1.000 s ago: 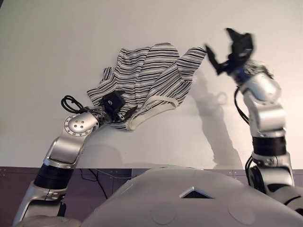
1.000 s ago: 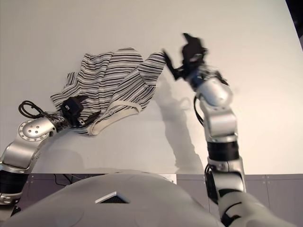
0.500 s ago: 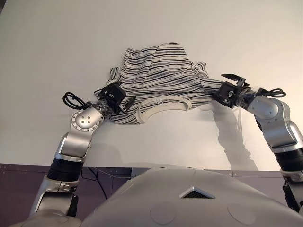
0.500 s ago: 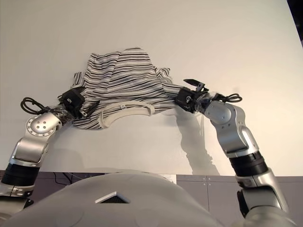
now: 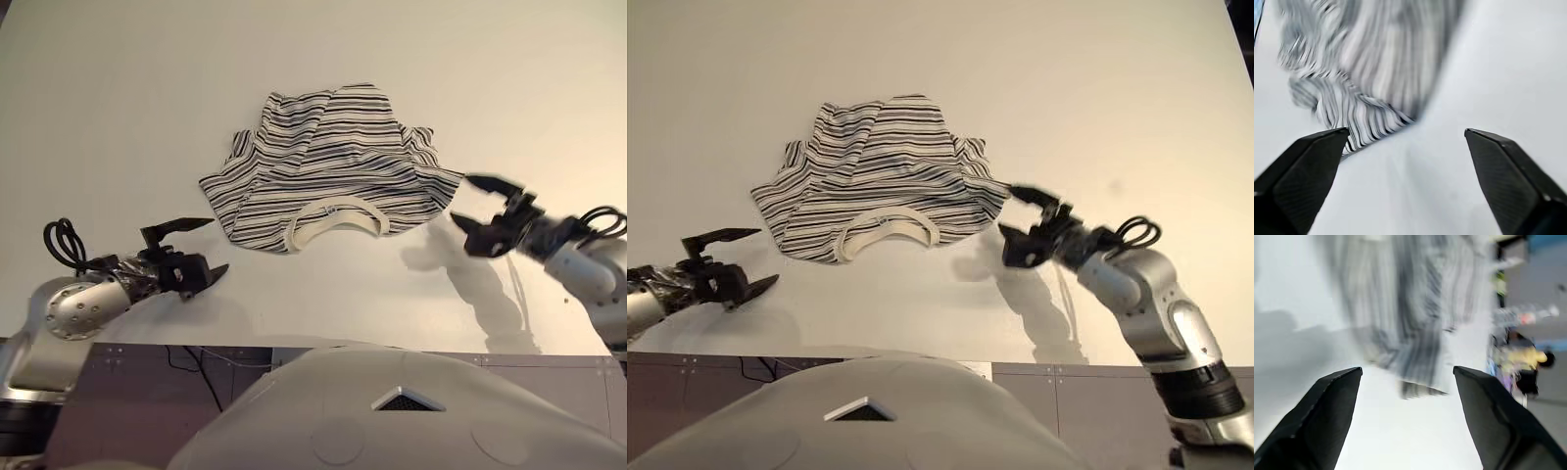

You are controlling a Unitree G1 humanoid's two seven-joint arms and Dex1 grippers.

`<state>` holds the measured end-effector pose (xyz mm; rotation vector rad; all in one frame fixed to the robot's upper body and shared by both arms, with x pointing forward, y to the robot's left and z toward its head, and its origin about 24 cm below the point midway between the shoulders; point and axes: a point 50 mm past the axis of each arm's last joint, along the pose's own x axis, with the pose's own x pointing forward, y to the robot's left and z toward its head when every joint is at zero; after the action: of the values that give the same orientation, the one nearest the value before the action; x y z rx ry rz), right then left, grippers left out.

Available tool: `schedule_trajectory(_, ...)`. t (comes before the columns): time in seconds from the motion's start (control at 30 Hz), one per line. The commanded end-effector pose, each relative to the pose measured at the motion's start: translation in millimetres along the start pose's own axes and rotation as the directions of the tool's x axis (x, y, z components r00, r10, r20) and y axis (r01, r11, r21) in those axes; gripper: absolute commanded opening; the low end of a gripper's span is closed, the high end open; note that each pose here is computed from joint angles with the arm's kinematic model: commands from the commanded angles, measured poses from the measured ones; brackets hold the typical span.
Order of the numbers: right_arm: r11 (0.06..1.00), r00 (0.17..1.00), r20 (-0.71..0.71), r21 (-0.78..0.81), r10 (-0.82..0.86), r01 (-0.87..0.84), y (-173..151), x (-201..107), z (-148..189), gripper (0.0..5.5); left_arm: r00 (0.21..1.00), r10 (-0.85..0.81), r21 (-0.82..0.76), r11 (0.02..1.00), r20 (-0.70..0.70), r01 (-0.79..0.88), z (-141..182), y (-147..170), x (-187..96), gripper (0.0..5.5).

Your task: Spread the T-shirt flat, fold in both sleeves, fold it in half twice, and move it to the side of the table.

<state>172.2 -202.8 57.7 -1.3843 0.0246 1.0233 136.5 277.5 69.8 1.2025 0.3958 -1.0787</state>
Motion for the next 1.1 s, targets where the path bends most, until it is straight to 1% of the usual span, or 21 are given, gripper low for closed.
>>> schedule_trajectory(0.03,0.994,0.998,0.018,-0.099,0.054,-0.052,8.9,5.0,-5.6,3.46,0.994,-0.089,0.179,0.979,-0.057,0.098,-18.3,1.7,11.6,4.98)
schedule_trajectory(0.1,0.988,0.998,0.006,-0.142,0.058,-0.057,9.8,10.2,-10.3,3.46,0.999,-0.036,0.267,0.963,-0.032,0.043,-19.2,4.9,29.9,5.29)
schedule_trajectory(0.13,0.985,0.998,0.015,-0.163,0.063,-0.060,7.8,14.0,-13.0,3.46,1.000,-0.022,0.286,0.958,-0.012,0.024,-16.7,-0.3,36.1,5.29)
schedule_trajectory(0.23,0.975,0.995,0.057,-0.211,0.083,-0.069,1.3,22.0,-17.6,3.46,0.997,-0.017,0.233,0.972,0.074,-0.001,-3.9,-21.1,43.5,5.29)
schedule_trajectory(0.33,0.970,0.992,0.084,-0.233,0.090,-0.068,-1.0,27.4,-17.7,3.46,0.990,-0.051,0.176,0.984,0.129,0.028,3.5,-39.4,42.1,5.29)
schedule_trajectory(0.43,0.970,0.993,0.087,-0.234,0.085,-0.062,-2.9,29.1,-20.0,3.46,0.991,-0.081,0.175,0.983,0.104,0.062,-1.4,-45.9,33.8,5.29)
schedule_trajectory(0.57,0.978,0.992,0.109,-0.207,0.057,-0.034,-5.1,37.2,-14.8,3.46,0.999,0.009,0.195,0.981,0.044,-0.017,-11.6,-37.3,46.6,5.29)
schedule_trajectory(0.7,0.978,0.993,0.103,-0.206,0.063,-0.040,-5.2,37.3,-17.7,3.46,0.999,0.047,0.215,0.975,0.006,-0.047,-18.0,-42.5,53.4,5.29)
schedule_trajectory(0.83,0.981,0.992,0.114,-0.194,0.049,-0.026,-8.8,36.5,-17.6,3.46,0.995,0.091,0.201,0.975,0.033,-0.096,-12.2,-47.3,59.6,5.29)
schedule_trajectory(0.9,0.983,0.994,0.097,-0.181,0.044,-0.026,-8.6,32.9,-20.8,3.46,0.990,0.125,0.190,0.973,0.059,-0.134,-7.2,-48.7,59.7,4.91)
schedule_trajectory(1.0,0.981,0.995,0.068,-0.187,0.071,-0.057,0.4,28.2,-26.7,3.46,0.984,0.161,0.175,0.970,0.072,-0.171,-3.9,-54.3,59.7,4.41)
schedule_trajectory(1.03,0.983,0.995,0.077,-0.180,0.061,-0.046,1.5,32.2,-25.0,3.46,0.982,0.174,0.172,0.968,0.071,-0.184,-3.6,-55.2,61.0,4.31)
schedule_trajectory(1.1,0.985,0.995,0.093,-0.173,0.035,-0.018,1.0,42.0,-21.7,3.46,0.976,0.206,0.167,0.962,0.068,-0.215,-4.1,-54.5,64.2,3.95)
